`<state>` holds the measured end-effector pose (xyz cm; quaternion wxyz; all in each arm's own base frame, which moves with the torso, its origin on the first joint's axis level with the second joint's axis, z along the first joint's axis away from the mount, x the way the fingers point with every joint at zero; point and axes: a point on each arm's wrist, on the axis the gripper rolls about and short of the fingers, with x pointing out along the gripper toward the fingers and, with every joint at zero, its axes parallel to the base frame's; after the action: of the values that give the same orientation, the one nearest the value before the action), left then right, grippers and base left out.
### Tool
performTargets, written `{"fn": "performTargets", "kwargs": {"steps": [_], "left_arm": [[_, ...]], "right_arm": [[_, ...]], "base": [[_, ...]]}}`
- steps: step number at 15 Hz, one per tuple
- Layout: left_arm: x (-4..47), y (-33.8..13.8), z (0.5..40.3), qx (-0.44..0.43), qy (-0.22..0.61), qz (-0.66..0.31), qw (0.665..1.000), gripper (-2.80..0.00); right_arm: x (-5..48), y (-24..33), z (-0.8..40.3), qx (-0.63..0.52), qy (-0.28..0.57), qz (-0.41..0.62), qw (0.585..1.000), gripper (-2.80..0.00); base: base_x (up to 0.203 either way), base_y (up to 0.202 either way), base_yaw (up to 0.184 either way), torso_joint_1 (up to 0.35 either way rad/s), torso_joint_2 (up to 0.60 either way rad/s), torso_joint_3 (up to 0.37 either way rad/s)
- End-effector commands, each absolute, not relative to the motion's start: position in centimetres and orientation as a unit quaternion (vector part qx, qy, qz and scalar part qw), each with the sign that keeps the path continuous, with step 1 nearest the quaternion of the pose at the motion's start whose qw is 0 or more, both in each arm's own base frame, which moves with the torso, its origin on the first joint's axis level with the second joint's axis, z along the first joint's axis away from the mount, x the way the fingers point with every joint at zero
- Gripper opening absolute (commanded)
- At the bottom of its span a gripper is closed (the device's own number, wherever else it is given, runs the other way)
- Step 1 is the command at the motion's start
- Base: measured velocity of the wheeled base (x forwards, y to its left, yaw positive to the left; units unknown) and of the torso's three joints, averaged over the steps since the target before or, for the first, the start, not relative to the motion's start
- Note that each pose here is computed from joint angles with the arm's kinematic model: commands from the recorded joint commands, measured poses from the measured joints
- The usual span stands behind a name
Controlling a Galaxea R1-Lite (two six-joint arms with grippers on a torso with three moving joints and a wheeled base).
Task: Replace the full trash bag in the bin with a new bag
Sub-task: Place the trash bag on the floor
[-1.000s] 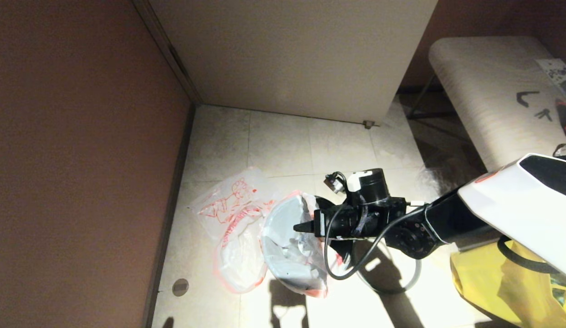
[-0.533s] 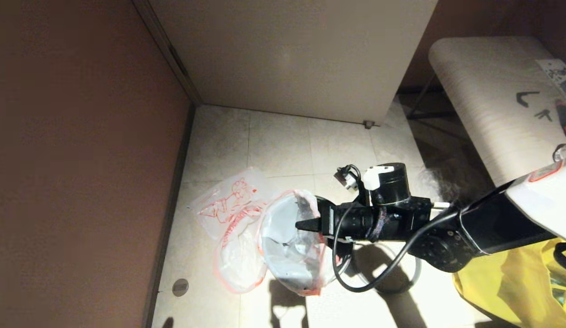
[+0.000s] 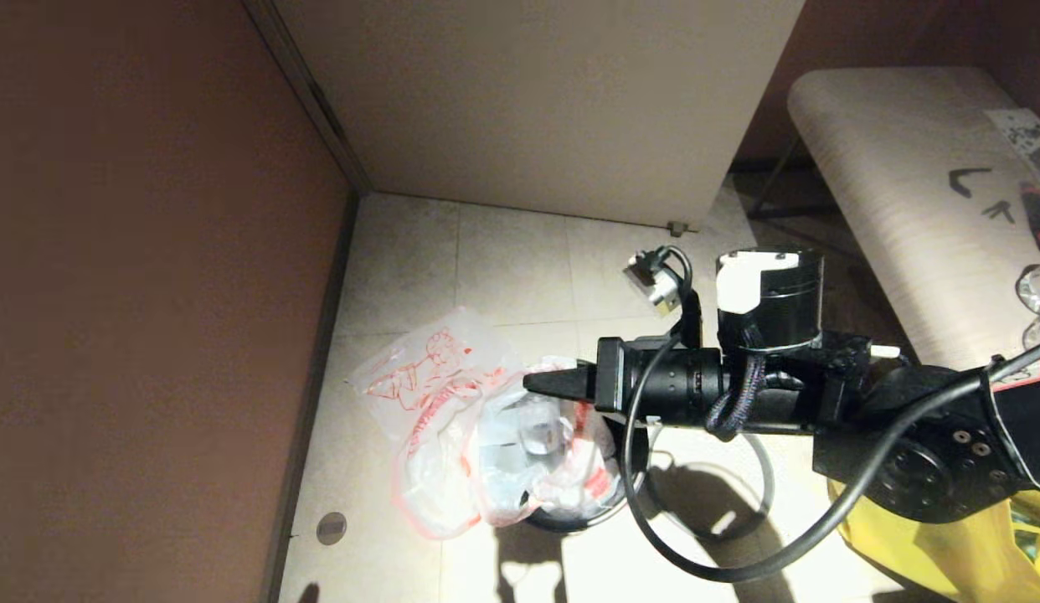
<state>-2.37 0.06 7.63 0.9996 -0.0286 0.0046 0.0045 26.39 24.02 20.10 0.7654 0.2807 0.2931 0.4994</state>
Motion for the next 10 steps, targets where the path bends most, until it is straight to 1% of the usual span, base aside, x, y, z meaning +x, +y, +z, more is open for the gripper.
{"fn": "performTargets", "kwargs": {"steps": [1,4,7,10], "left_arm": [[-2.4,0.1,7.6,-0.029,0.005,0.005,1.000,-2.80],[-2.4,0.1,7.6,-0.029,0.005,0.005,1.000,-2.80],[-2.4,0.1,7.6,-0.029,0.005,0.005,1.000,-2.80],[-2.4,0.1,7.6,-0.029,0.004,0.005,1.000,-2.80]], "right_arm": [[25.1,23.8,22.2,0.284,0.265,0.508,0.769,-2.80],[23.1,23.9,23.8,0.259,0.243,0.528,0.772,-2.80],[21.9,24.6,24.9,0.244,0.202,0.502,0.805,-2.80],[21.4,24.5,27.4,0.242,0.165,0.511,0.808,-2.80]], "base": [[0.000,0.000,0.000,0.000,0.00,0.000],[0.000,0.000,0.000,0.000,0.00,0.000],[0.000,0.000,0.000,0.000,0.00,0.000],[0.000,0.000,0.000,0.000,0.00,0.000]]}}
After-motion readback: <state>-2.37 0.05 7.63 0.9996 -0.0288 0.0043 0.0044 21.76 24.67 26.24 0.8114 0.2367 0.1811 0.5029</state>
